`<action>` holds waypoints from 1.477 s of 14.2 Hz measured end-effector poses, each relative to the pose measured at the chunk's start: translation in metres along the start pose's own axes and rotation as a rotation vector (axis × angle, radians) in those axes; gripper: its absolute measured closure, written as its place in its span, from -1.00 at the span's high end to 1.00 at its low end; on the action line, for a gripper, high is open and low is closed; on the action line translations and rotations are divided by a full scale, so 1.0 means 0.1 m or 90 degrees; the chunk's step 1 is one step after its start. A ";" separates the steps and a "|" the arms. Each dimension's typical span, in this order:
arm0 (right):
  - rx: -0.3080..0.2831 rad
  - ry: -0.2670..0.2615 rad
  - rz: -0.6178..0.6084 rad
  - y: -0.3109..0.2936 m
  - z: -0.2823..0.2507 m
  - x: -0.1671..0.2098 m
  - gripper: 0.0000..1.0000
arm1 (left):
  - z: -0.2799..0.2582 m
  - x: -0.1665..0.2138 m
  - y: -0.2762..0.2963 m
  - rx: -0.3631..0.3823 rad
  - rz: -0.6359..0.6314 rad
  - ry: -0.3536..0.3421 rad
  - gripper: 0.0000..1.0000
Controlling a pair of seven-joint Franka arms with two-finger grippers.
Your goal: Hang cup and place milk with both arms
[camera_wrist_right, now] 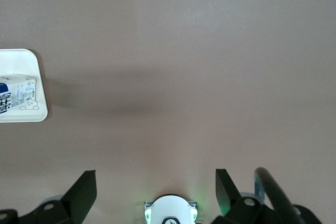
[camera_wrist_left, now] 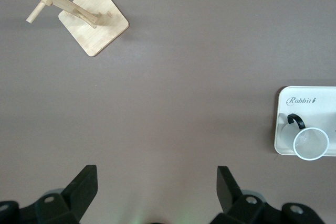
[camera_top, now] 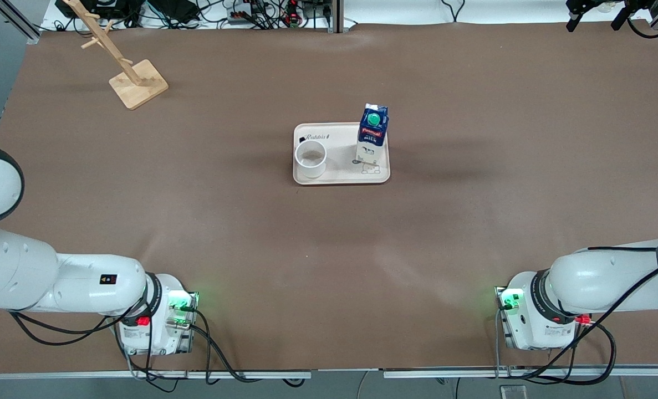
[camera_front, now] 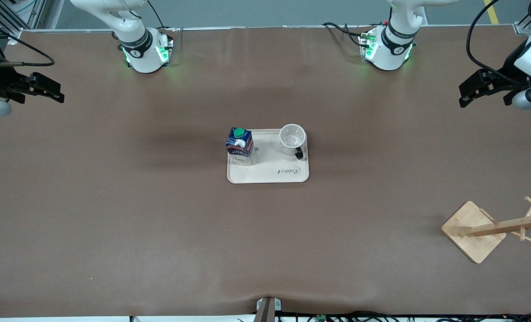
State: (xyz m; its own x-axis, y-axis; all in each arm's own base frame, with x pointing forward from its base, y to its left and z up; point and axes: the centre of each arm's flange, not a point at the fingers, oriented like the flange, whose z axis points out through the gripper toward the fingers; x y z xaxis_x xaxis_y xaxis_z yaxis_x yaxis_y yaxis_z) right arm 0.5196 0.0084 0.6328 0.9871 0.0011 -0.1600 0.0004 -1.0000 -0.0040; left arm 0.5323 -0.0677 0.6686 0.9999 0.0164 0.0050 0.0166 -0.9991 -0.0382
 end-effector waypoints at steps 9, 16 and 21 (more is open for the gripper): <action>0.000 -0.001 0.000 0.00 0.00 0.00 1.00 | 0.00 0.00 0.00 0.000 0.000 0.000 1.00; -0.001 -0.003 -0.004 -0.03 0.01 0.00 1.00 | 0.11 0.00 0.24 -0.019 0.029 -0.021 1.00; -0.001 -0.006 -0.007 -0.06 0.03 0.01 1.00 | 0.23 -0.10 0.79 -0.020 0.055 -0.041 1.00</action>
State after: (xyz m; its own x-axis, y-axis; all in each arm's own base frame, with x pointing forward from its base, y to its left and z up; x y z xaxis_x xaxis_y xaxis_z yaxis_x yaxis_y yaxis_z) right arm 0.5205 0.0142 0.6299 0.9856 0.0121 -0.1686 0.0116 -0.9999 -0.0039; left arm 0.5239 -0.1461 0.6421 0.9958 -0.0680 -0.0617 -0.0684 -0.9976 -0.0041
